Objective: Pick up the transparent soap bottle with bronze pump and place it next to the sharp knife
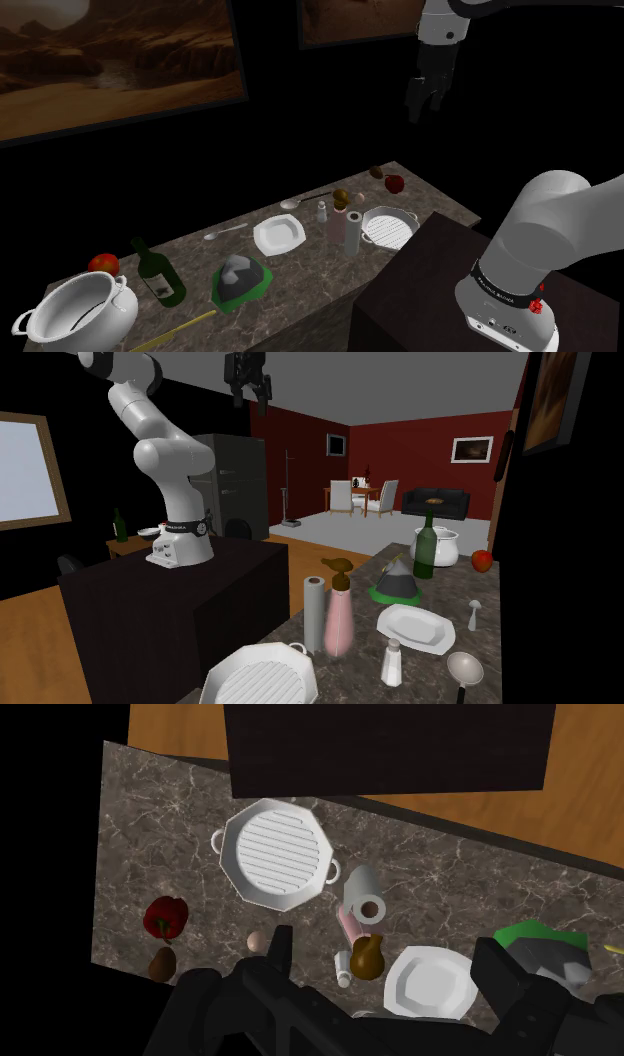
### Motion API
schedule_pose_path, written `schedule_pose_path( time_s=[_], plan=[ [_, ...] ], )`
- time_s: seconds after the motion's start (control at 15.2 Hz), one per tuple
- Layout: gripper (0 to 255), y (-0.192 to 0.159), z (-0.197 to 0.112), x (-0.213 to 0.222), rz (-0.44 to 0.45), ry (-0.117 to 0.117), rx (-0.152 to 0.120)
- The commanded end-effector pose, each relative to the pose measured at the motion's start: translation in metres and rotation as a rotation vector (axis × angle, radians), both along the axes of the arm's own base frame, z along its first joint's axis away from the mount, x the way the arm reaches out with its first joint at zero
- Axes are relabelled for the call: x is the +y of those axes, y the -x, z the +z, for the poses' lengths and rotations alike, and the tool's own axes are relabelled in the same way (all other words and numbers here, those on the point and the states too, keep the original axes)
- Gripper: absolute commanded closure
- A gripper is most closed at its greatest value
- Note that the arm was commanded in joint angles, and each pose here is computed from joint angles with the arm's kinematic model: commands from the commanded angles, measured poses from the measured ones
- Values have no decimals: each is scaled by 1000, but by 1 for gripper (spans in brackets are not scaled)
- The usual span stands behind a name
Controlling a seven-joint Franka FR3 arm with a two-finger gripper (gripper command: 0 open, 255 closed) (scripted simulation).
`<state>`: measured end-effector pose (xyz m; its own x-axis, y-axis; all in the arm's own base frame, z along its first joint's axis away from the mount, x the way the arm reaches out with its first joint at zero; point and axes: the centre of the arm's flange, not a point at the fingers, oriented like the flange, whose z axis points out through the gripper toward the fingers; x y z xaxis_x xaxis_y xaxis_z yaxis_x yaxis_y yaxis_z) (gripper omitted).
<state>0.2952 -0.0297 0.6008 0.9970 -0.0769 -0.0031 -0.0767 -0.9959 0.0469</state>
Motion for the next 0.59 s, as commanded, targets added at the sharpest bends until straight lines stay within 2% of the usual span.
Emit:
schedule_pose_path(
  time_s=[0.0, 0.53],
  plan=[
    [0, 0, 0, 0, 0, 0, 0],
    [0, -44, -94, 5, 6, -11, -13]
  ],
)
